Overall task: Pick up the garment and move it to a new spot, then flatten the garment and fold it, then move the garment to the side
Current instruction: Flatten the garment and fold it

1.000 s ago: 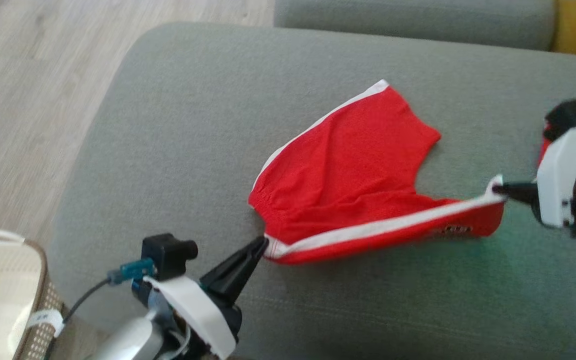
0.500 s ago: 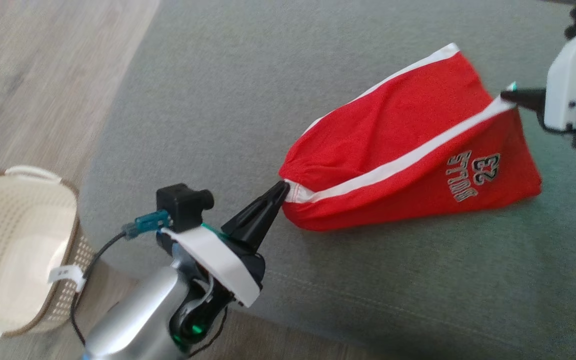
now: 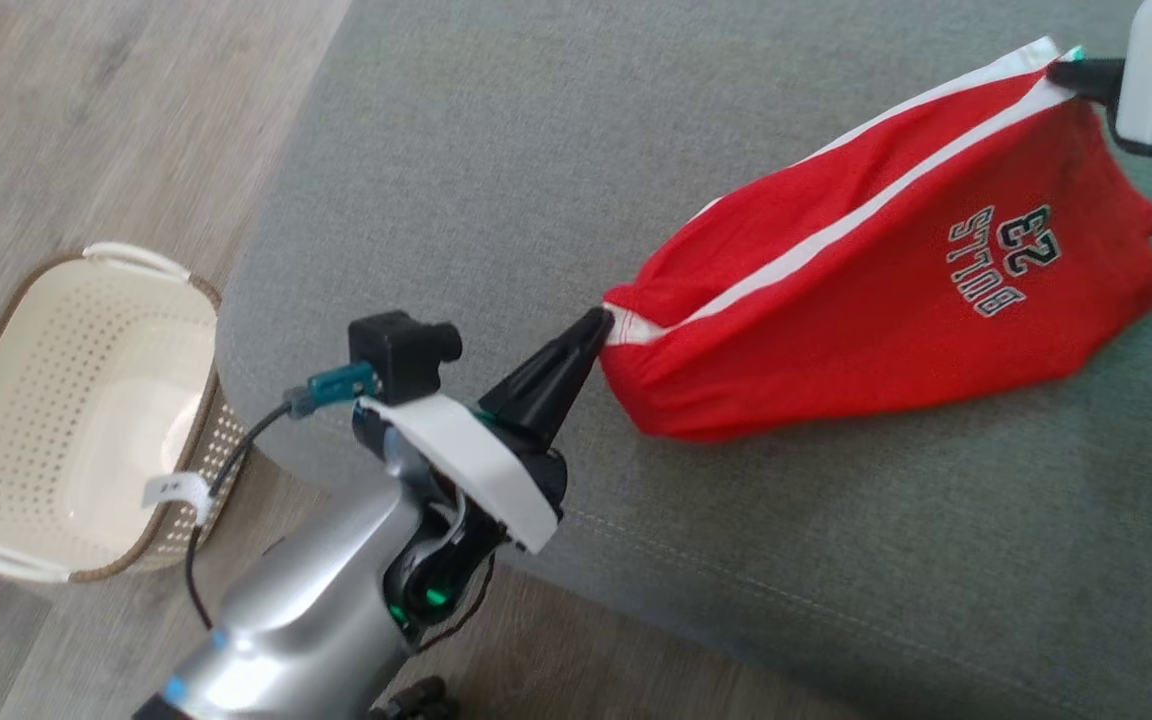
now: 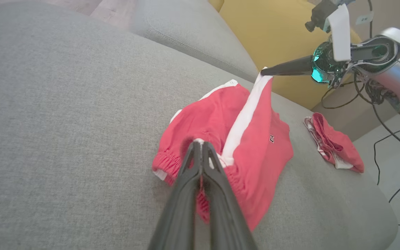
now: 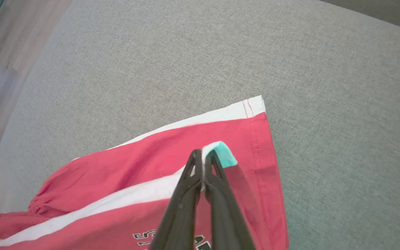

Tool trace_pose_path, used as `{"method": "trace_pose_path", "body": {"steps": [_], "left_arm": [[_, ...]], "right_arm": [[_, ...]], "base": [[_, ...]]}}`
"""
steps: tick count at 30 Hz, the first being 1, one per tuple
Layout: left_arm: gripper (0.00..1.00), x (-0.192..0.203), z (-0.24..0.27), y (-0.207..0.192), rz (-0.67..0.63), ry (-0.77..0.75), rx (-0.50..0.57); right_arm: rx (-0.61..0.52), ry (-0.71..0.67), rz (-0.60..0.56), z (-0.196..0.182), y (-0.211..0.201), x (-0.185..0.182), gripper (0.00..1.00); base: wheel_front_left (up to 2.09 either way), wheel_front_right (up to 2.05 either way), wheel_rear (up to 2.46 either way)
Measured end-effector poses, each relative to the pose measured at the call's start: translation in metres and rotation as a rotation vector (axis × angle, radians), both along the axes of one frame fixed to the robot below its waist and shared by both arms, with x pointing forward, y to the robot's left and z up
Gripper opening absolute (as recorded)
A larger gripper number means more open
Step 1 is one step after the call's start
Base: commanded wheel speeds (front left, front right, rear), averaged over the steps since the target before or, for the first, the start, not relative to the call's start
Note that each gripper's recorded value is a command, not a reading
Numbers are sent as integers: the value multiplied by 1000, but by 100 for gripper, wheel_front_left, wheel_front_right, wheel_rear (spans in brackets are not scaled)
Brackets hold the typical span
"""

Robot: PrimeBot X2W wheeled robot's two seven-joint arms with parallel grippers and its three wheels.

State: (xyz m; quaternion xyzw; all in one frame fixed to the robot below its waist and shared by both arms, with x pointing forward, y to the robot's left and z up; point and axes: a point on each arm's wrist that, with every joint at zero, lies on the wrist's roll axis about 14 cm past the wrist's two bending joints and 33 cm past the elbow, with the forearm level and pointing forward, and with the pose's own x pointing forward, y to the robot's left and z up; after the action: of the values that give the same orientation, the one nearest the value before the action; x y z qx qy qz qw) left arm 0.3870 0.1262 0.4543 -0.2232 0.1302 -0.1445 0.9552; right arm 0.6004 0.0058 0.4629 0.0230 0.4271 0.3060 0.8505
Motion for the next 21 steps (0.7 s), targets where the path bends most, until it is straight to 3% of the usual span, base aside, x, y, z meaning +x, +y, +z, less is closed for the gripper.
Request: {"method": "trace_pose_path", "body": {"steps": [21], "left_arm": [[0, 39, -40, 20, 86, 87, 27]], "right_arm": [[-1, -36, -5, -41, 17, 40, 0]], "base": [[0, 0, 0]]}}
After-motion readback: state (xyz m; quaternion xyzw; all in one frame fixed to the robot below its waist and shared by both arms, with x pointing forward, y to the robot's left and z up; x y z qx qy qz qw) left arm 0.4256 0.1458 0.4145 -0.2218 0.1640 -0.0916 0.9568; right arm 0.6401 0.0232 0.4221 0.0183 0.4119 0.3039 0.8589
